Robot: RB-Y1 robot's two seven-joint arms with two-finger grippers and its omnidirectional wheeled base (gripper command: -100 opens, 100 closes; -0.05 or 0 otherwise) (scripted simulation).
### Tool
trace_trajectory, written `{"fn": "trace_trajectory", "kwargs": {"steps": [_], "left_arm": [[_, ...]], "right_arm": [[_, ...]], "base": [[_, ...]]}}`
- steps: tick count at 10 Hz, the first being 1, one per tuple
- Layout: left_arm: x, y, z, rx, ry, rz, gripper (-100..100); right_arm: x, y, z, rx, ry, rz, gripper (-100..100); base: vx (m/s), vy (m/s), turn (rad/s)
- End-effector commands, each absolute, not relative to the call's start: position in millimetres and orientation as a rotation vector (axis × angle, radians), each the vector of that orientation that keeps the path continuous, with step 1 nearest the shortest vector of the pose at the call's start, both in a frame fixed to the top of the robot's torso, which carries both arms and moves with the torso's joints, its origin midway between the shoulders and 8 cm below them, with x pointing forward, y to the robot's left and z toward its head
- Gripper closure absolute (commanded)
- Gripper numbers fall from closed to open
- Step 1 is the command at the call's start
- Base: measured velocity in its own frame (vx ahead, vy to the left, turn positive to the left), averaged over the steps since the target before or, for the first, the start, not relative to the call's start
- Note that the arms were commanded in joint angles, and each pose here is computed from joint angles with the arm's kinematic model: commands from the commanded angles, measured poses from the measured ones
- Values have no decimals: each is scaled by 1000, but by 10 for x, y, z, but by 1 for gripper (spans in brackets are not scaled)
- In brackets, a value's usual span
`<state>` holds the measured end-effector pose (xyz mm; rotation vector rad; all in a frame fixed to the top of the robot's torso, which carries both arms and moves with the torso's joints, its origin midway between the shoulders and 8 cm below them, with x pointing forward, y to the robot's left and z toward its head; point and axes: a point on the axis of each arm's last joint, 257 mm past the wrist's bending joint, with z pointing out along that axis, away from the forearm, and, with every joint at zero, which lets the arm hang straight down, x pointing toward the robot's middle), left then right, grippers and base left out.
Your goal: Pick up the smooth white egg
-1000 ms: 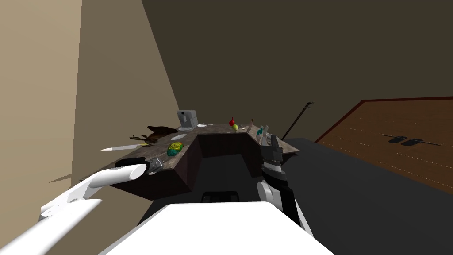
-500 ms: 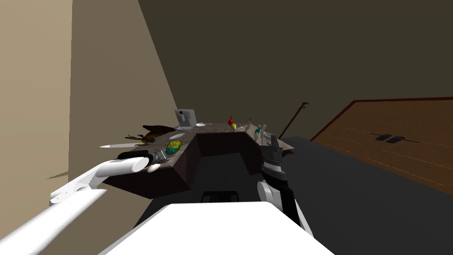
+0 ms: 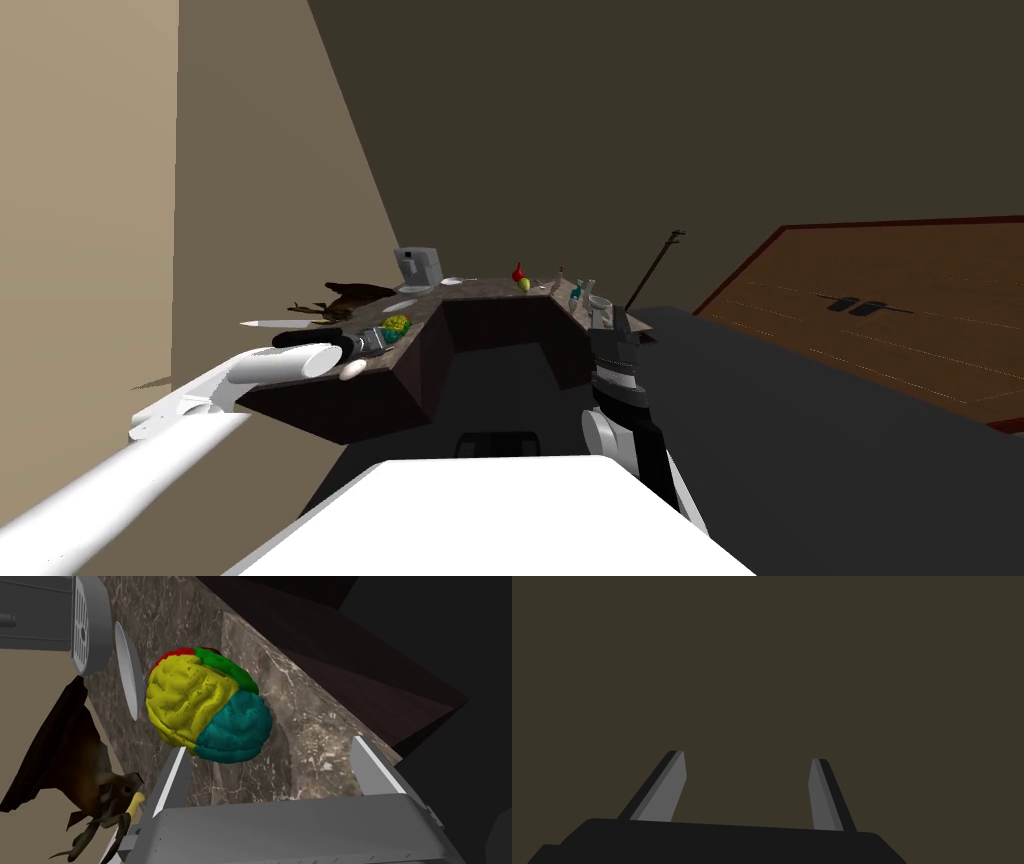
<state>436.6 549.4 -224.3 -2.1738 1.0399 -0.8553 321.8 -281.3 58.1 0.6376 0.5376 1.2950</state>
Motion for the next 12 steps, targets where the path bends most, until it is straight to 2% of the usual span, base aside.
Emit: {"fn": "trace_trajectory", "kwargs": {"steps": [1, 5, 9, 10, 11, 12], "left_arm": [[4288, 5537, -2325, -2225, 992, -846, -100], [3869, 5745, -2769, -2369, 856, -753, -100], [3642, 5796, -3025, -2432, 812, -695, -100], [3629, 5798, -3044, -2435, 810, -692, 0], [3629, 5880, -3086, -2439, 777, -682, -100], [3627, 5931, -3117, -2442, 756, -675, -100]], "right_arm": [[3218, -2813, 581, 638, 538, 1295, 0], [3217, -2813, 580, 638, 538, 1295, 0], [3217, -2813, 581, 638, 538, 1295, 0], [3218, -2813, 581, 638, 538, 1295, 0], [3218, -2813, 581, 638, 538, 1295, 0], [3218, -2812, 581, 638, 537, 1295, 0]], "base": [[71, 73, 57], [86, 40, 61], [25, 39, 30], [0, 0, 0], [-32, 11, -166], [-67, 16, -228]]}}
